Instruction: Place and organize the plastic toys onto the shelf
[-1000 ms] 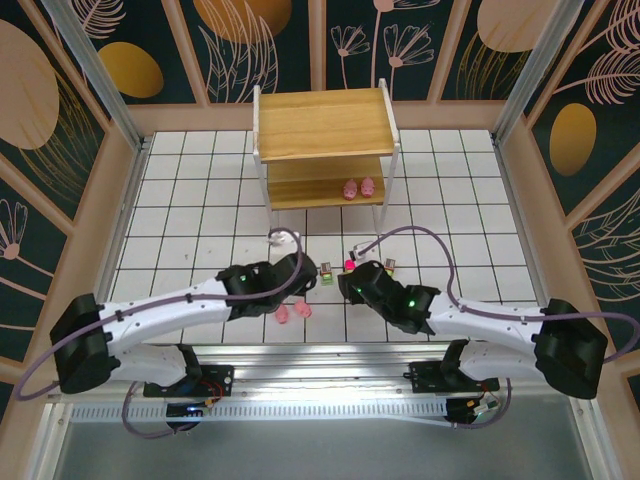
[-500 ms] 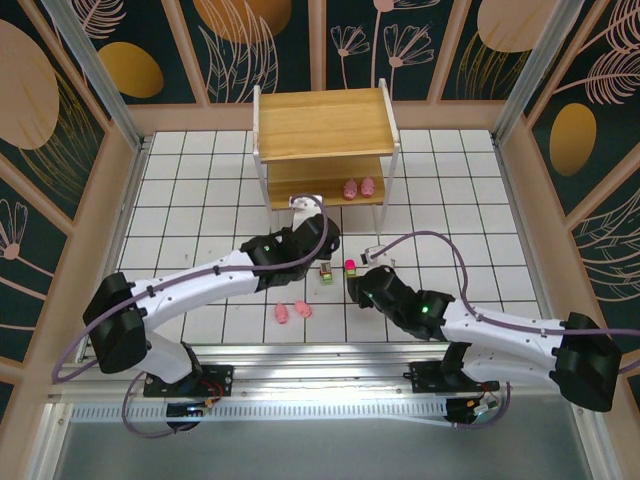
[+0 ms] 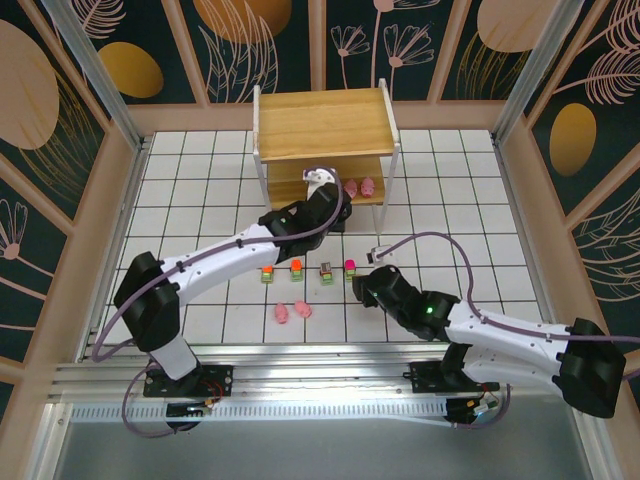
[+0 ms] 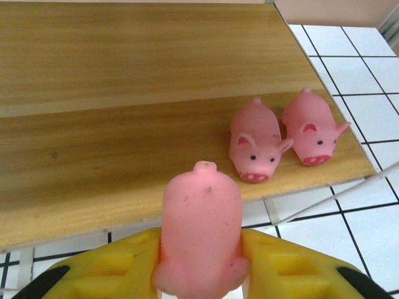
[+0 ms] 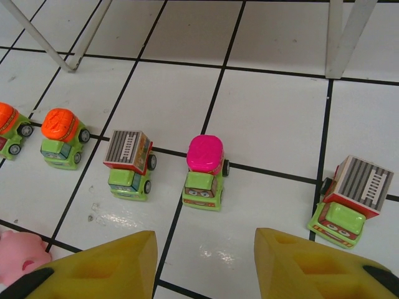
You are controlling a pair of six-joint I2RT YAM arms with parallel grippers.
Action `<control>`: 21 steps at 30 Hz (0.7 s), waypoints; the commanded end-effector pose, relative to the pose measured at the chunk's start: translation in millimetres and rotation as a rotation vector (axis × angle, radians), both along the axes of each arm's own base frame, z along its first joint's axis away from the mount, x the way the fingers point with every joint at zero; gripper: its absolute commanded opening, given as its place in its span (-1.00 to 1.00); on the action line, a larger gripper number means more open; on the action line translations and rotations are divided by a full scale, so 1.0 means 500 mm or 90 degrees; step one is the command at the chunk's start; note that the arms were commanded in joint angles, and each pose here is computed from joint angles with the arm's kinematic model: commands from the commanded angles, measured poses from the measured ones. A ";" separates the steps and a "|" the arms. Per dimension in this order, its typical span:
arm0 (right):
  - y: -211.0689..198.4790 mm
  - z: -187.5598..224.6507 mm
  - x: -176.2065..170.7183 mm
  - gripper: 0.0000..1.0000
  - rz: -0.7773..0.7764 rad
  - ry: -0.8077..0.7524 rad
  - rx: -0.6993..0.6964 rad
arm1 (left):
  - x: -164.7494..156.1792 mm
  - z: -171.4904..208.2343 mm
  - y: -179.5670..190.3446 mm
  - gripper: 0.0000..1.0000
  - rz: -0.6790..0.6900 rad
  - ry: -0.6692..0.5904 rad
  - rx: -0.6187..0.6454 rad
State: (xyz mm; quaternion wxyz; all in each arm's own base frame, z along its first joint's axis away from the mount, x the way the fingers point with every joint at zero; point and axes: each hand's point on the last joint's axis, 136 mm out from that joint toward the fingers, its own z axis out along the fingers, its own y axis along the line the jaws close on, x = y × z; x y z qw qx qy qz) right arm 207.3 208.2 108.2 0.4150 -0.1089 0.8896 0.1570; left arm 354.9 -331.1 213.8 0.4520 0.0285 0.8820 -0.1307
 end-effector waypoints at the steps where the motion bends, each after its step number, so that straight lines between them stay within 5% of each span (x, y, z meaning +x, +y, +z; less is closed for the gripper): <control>1: -0.019 -0.010 0.001 -0.08 -0.015 -0.002 -0.010 | 0.027 -0.001 -0.014 -0.31 -0.007 -0.004 -0.004; 21: -0.018 -0.018 0.001 -0.09 -0.010 0.003 -0.003 | 0.079 -0.023 -0.026 -0.32 0.004 0.002 -0.016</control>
